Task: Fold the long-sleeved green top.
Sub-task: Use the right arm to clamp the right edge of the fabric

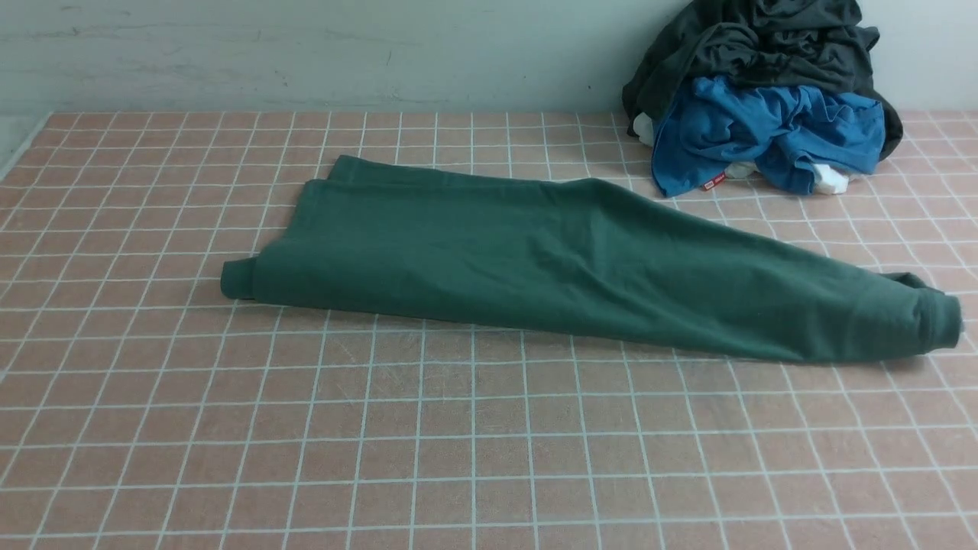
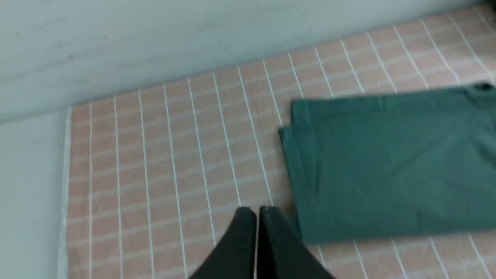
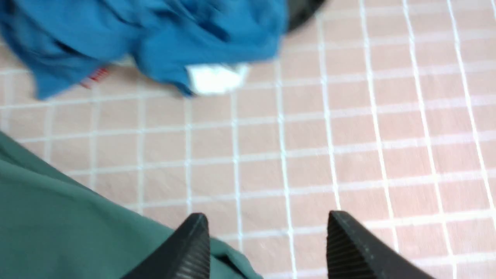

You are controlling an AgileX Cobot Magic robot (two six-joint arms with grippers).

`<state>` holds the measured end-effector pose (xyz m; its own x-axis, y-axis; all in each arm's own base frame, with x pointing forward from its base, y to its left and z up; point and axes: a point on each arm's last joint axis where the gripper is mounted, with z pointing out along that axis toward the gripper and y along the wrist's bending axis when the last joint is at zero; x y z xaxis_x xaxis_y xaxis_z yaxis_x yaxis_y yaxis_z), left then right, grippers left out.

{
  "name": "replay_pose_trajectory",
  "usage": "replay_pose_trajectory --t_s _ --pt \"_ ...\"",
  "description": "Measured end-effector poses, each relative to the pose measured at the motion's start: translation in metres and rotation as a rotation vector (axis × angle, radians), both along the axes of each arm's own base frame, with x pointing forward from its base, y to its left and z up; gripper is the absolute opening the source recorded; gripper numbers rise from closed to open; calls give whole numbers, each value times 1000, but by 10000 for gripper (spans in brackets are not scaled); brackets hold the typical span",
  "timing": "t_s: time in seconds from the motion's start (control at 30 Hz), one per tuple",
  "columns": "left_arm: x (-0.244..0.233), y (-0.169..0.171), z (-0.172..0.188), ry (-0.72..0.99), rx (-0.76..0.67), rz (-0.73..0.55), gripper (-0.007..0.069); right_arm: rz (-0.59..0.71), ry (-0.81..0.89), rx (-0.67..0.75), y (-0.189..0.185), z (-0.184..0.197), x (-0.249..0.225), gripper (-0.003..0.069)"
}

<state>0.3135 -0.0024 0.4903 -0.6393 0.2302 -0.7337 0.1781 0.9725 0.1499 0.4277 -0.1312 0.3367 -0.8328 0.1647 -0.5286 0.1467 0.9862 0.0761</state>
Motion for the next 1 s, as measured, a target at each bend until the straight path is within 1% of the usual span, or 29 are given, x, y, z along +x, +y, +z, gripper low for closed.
replay_pose_trajectory --t_s 0.03,0.1,0.13,0.17,0.2,0.23,0.27,0.33,0.43,0.5,0.53,0.6,0.67,0.77,0.8,0.87,0.97,1.0 --pt "-17 0 -8 29 -3 0 -3 -18 43 19 -6 -13 -4 439" --pt "-47 -1 -28 28 -14 6 -3 -30 113 48 -9 -35 -8 477" --pt "-59 -1 -31 -8 -21 11 -3 -32 136 59 -9 -43 -10 495" --pt "-69 -1 -40 -21 -35 18 -3 -33 171 73 -8 -55 -12 517" --pt "-88 -2 -58 -40 -55 26 -3 -34 211 87 -7 -71 -15 540" --pt "-97 -2 -67 -71 -65 31 -3 -33 228 92 -5 -79 -16 554" --pt "-104 -2 -79 -66 -72 35 -3 -32 237 95 -3 -84 -17 561" --pt "-136 -2 -101 -131 -97 50 -3 -18 284 107 7 -105 -20 576" --pt "-159 -2 -123 -165 -121 64 -3 15 309 103 23 -119 -21 581" --pt "-176 -3 -134 -187 -127 65 -3 45 307 75 37 -131 -19 581" --pt "-177 -3 -135 -190 -128 65 -3 48 307 69 38 -132 -18 581" --pt "-188 -3 -146 -198 -127 65 -3 73 285 20 47 -148 -11 581" --pt "-192 -3 -152 -193 -120 61 -3 68 294 12 50 -166 -5 581" --pt "-193 -3 -157 -184 -117 60 -3 53 329 26 50 -188 -1 562" --pt "-192 -2 -158 -187 -115 60 -3 49 319 28 50 -188 0 546" --pt "-190 -2 -158 -192 -105 58 -3 47 318 30 50 -188 1 508" --pt "-186 -1 -159 -194 -86 61 -3 45 312 32 50 -187 1 417" --pt "-186 -1 -159 -194 -85 61 -3 45 313 32 50 -187 1 402"
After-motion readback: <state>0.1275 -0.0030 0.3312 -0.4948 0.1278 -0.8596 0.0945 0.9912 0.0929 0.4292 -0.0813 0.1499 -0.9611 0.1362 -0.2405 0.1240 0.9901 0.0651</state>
